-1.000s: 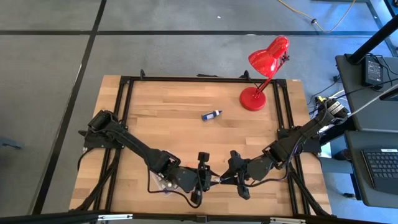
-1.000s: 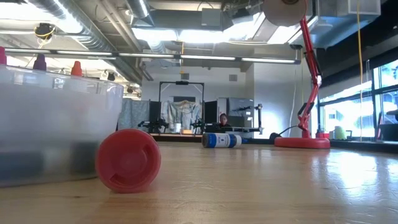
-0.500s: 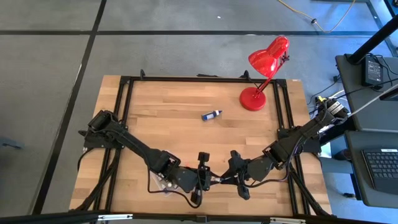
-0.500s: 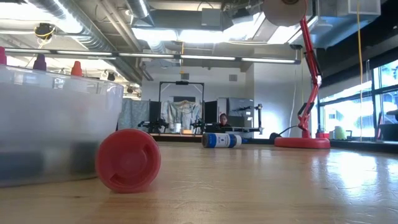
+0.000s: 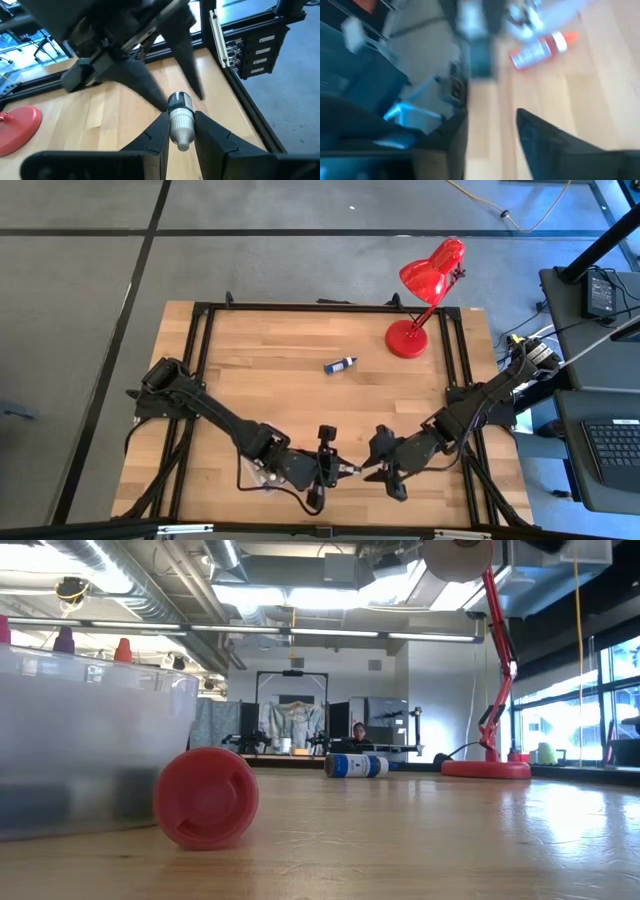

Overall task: Pick & Place food coloring
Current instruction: Put the green food coloring bottle into the transparent bin

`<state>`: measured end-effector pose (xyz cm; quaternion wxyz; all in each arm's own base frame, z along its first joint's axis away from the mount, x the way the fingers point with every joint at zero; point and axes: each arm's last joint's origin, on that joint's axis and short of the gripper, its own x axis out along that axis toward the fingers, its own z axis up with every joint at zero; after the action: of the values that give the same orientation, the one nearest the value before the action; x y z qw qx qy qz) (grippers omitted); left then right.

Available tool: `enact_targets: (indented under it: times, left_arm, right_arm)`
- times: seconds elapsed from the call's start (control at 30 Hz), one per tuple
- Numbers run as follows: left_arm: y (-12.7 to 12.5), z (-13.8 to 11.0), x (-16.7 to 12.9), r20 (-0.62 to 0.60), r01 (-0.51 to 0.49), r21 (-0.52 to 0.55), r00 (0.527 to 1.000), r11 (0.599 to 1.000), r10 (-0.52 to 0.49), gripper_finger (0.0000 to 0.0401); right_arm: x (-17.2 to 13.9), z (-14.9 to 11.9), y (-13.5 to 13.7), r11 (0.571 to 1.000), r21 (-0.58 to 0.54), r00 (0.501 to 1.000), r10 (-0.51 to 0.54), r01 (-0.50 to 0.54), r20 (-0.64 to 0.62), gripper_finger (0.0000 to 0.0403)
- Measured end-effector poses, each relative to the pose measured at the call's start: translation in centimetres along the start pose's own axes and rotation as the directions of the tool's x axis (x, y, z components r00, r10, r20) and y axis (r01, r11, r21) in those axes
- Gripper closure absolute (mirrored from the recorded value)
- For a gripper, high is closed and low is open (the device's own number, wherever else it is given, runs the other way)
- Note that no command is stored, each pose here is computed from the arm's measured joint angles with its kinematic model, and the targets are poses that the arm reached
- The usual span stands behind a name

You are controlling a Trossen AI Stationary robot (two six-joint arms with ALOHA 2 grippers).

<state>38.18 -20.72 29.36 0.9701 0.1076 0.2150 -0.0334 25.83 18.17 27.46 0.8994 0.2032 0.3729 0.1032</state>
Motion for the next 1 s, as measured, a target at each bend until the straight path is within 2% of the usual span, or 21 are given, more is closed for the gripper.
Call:
enact_targets:
  times: [0.1, 0.2, 0.3, 0.4, 0.53, 0.67, 0.9, 1.0]
  left_arm:
    - [-0.4, 0.0, -0.2, -0.001, 0.010, -0.002, 1.000, 1.000, -0.010, 0.0334]
    - [-0.9, -0.6, -0.5, -0.052, 0.018, -0.049, 0.998, 0.999, -0.020, 0.0334]
    - [-1.6, -1.9, -1.0, -0.176, 0.005, -0.131, 0.984, 0.991, -0.028, 0.0334]
    - [-2.4, -3.7, -2.0, -0.343, -0.030, -0.248, 0.938, 0.968, -0.059, 0.0334]
    - [-3.1, -6.0, -3.8, -0.565, -0.202, -0.402, 0.822, 0.893, -0.068, 0.0334]
    - [-3.5, -7.5, -5.4, -0.712, -0.395, -0.471, 0.698, 0.788, -0.075, 0.0334]
    - [-4.5, -9.4, -5.6, -0.778, -0.520, -0.560, 0.599, 0.645, -0.192, 0.0331]
    - [-4.7, -9.8, -5.4, -0.780, -0.527, -0.572, 0.588, 0.628, -0.217, 0.0332]
  right_arm:
    - [0.0, -0.7, -0.7, 0.997, 0.006, 0.994, -0.076, 0.077, -0.075, 0.0198]
    - [-0.1, -1.1, -1.3, 0.988, 0.007, 0.984, -0.151, 0.152, -0.097, 0.0172]
    - [-0.2, -1.3, -1.6, 0.975, -0.007, 0.973, -0.220, 0.221, -0.073, 0.0159]
    - [-0.2, -1.1, -1.7, 0.963, -0.015, 0.963, -0.269, 0.268, -0.023, 0.0154]
    - [-0.2, -0.8, -2.0, 0.951, -0.006, 0.950, -0.310, 0.310, 0.020, 0.0153]
    - [0.0, -0.2, -2.7, 0.942, 0.023, 0.942, -0.334, 0.333, 0.036, 0.0153]
    - [1.1, 0.5, -4.4, 0.916, 0.078, 0.918, -0.396, 0.393, 0.031, 0.0153]
    - [1.6, 0.7, -5.0, 0.916, 0.089, 0.919, -0.394, 0.392, 0.001, 0.0153]
